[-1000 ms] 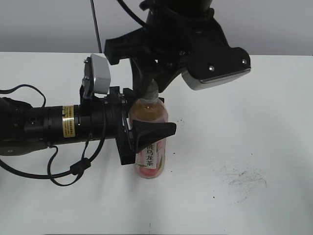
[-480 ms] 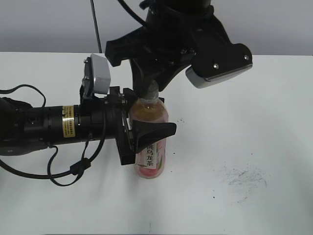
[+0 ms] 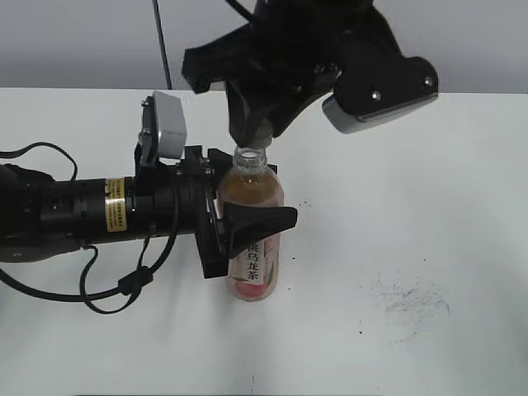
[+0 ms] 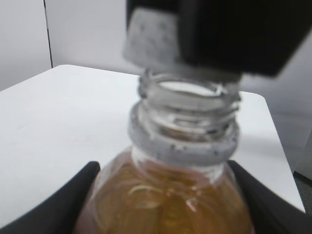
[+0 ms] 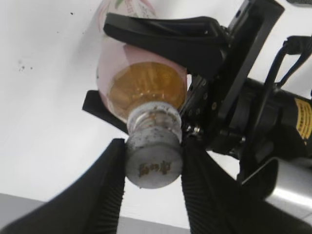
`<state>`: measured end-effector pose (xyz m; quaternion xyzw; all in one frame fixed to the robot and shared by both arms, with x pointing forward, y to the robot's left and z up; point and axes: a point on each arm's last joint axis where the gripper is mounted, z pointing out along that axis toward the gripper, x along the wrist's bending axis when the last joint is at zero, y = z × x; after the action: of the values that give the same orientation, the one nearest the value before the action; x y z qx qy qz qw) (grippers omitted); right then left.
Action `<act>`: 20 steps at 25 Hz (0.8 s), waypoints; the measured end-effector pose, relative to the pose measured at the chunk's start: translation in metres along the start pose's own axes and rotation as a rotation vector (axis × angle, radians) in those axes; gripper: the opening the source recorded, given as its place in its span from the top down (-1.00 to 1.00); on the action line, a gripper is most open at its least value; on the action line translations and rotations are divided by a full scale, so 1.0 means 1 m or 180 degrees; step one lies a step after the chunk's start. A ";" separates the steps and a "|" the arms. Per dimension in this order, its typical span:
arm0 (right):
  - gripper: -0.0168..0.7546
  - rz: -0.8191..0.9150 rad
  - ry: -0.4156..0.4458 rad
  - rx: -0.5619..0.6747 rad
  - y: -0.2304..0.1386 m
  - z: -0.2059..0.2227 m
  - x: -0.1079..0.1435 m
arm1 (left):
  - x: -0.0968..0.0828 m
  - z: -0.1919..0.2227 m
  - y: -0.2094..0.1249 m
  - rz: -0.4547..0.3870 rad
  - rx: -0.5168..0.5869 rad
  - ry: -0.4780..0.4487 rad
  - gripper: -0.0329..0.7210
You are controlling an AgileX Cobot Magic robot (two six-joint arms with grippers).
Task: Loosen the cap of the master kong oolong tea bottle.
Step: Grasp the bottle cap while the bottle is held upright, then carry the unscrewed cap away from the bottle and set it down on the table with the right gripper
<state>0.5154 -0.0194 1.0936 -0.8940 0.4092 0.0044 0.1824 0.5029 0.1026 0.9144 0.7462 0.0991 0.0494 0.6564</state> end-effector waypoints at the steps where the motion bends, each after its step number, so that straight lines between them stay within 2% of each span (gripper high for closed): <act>1: 0.25 0.0001 0.0019 0.0034 0.000 -0.004 0.000 | 0.000 0.000 0.000 0.0000 0.0000 0.0000 -0.27; 5: 0.25 0.0081 0.0054 0.0077 0.001 -0.010 0.000 | 0.000 0.000 0.000 0.0000 0.0000 0.0000 -0.27; 9: 0.26 0.0443 0.0187 0.0094 0.001 -0.010 0.004 | 0.000 0.000 0.000 0.0000 0.0000 0.0000 -0.27; 15: 0.26 0.1646 0.0487 0.0178 0.002 -0.008 0.024 | 0.000 0.000 0.000 0.0000 0.0000 0.0000 -0.27; 20: 0.26 0.2971 0.0708 0.0142 0.014 0.004 0.059 | 0.000 0.000 0.000 0.0000 0.0000 0.0000 -0.27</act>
<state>0.5454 -0.0698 1.0764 -0.6058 0.7839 -0.0187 0.1352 0.5029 0.1026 0.9144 0.7462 0.0991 0.0494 0.6564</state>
